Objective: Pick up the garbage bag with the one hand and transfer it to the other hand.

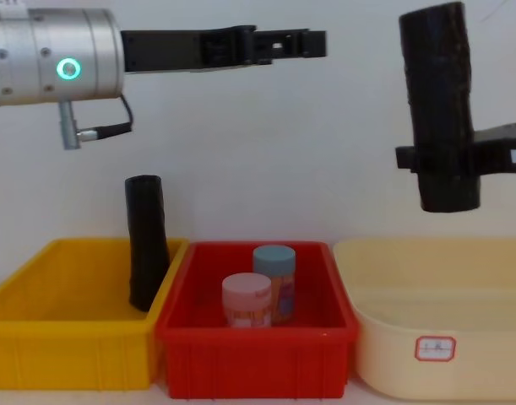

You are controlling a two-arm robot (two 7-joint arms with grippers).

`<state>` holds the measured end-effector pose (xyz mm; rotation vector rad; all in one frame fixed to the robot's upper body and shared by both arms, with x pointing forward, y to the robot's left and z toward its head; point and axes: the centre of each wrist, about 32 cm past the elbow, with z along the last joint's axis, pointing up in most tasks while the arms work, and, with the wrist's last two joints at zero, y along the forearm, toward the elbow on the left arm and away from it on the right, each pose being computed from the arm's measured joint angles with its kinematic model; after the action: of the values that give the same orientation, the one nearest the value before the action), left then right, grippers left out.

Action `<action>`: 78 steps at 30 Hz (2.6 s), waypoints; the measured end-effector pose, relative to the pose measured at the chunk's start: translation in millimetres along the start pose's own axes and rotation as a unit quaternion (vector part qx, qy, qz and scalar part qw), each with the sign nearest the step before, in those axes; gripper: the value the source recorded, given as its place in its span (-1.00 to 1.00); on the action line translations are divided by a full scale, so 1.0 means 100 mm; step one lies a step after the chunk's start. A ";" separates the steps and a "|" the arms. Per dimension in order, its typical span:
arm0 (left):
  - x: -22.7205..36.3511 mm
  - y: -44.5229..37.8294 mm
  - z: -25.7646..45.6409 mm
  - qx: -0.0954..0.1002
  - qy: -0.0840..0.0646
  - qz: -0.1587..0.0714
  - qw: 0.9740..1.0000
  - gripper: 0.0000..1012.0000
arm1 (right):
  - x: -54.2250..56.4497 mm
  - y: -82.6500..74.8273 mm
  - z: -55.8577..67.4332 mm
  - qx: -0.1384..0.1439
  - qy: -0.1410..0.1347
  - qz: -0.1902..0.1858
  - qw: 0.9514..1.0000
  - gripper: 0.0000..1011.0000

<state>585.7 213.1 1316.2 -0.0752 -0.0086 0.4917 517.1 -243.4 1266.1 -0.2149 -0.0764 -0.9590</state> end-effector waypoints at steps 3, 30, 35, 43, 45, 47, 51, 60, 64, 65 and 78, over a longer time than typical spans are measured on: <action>0.010 0.071 -0.011 -0.001 -0.001 0.022 1.000 0.98 | 0.05 0.00 -0.01 -0.011 -0.005 -0.006 1.000 -0.06; 0.061 0.376 -0.063 0.001 -0.011 0.127 0.992 0.98 | 0.22 0.02 -0.06 -0.056 -0.022 -0.027 0.998 0.86; 0.062 0.385 -0.068 0.001 -0.012 0.129 0.992 0.98 | 0.22 0.02 -0.06 -0.057 -0.022 -0.027 0.998 0.98; 0.024 0.414 -0.155 0.004 -0.008 0.141 0.990 0.98 | 0.23 0.02 -0.07 -0.059 -0.023 -0.028 0.998 0.98; 0.001 0.429 -0.197 0.005 -0.006 0.150 0.989 0.98 | 0.23 0.02 -0.07 -0.059 -0.023 -0.028 0.998 0.98; -0.015 0.439 -0.229 0.006 -0.005 0.156 0.988 0.98 | 0.23 0.02 -0.07 -0.059 -0.023 -0.028 0.998 0.98; -0.065 0.477 -0.348 0.011 0.001 0.179 0.984 0.98 | 0.24 0.02 -0.07 -0.060 -0.023 -0.029 0.998 0.98; -0.129 0.535 -0.491 0.018 0.008 0.205 0.979 0.98 | 0.24 0.02 -0.07 -0.060 -0.024 -0.029 0.997 0.98; -0.151 0.555 -0.537 0.020 0.010 0.213 0.977 0.98 | 0.24 0.03 -0.07 -0.060 -0.024 -0.028 0.997 0.98; -0.154 0.557 -0.543 0.020 0.010 0.214 0.976 0.98 | 0.24 0.03 -0.07 -0.060 -0.024 -0.028 0.998 0.98; -0.186 0.583 -0.606 0.024 0.013 0.226 0.974 0.98 | 0.20 0.11 -0.04 -0.063 -0.037 0.025 0.997 0.98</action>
<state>543.4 251.3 1251.7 -0.0367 0.0477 0.9452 537.3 -254.5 1264.2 -0.3665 -0.0786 -0.9068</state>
